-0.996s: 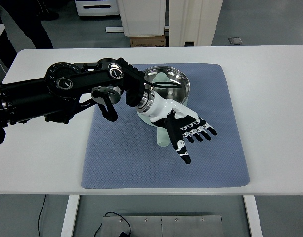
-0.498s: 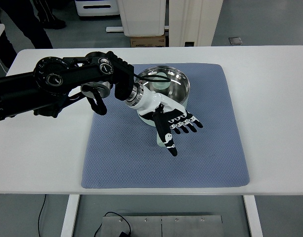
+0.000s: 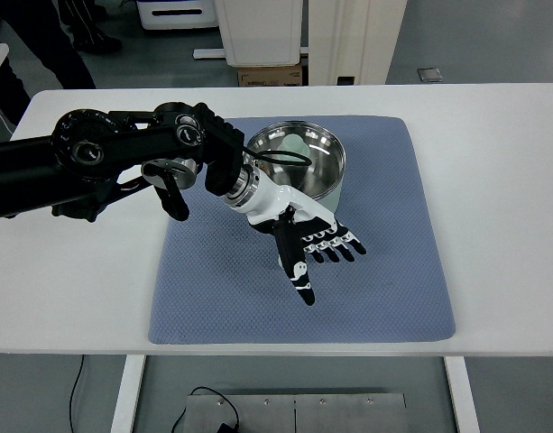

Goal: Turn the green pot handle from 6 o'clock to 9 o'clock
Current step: 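Push the green handle with the left hand, sweeping it away from the robot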

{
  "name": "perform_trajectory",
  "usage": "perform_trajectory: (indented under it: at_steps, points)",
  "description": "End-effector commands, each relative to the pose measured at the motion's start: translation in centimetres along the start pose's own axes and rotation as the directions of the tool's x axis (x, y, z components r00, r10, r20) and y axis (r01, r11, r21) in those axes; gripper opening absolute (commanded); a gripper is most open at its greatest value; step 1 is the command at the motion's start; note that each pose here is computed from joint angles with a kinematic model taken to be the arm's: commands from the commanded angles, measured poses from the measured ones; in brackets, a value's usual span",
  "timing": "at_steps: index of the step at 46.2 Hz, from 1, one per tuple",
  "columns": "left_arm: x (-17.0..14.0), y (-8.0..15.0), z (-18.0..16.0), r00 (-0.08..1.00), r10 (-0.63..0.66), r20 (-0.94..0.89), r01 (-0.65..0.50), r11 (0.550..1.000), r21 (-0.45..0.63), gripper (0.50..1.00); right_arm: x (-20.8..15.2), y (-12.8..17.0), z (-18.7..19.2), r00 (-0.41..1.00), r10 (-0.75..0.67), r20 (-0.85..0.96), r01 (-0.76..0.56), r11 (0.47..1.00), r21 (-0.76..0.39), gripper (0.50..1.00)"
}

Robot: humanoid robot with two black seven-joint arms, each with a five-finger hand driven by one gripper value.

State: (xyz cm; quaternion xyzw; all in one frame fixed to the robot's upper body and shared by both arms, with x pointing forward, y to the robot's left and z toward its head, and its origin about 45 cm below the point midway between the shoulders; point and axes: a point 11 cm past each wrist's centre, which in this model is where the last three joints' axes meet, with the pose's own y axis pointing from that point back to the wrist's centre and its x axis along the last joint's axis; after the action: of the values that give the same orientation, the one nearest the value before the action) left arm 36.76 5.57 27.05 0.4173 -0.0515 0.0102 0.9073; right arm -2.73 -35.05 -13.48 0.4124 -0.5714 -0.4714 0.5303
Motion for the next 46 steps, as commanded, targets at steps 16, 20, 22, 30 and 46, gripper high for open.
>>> perform_trajectory:
  at_steps: [16,20,22,30,46]
  points:
    - [1.2,2.4,-0.9,0.999,0.05,0.01,-0.05,0.998,0.041,1.0,0.0,0.0,0.0,1.0,-0.001,-0.001,0.001,1.0,0.0,1.0]
    - [1.2,2.5,-0.8,0.999,0.05,0.012,-0.05,0.998,0.04,1.0,0.0,0.0,0.1,1.0,0.001,0.0,-0.001,1.0,-0.001,1.0]
    - [1.0,2.4,-0.8,0.999,0.042,0.014,-0.042,0.998,0.04,1.0,0.0,0.0,0.0,1.0,-0.001,-0.001,0.001,1.0,0.0,1.0]
    - [0.0,2.1,-0.8,1.0,0.013,0.025,-0.014,0.999,0.042,1.0,0.0,0.0,0.0,1.0,0.001,0.0,-0.001,1.0,0.0,1.0]
    - [0.7,3.6,-2.8,0.999,0.044,0.009,-0.045,0.995,0.093,1.0,0.0,0.0,0.1,1.0,-0.001,0.0,0.001,1.0,-0.001,1.0]
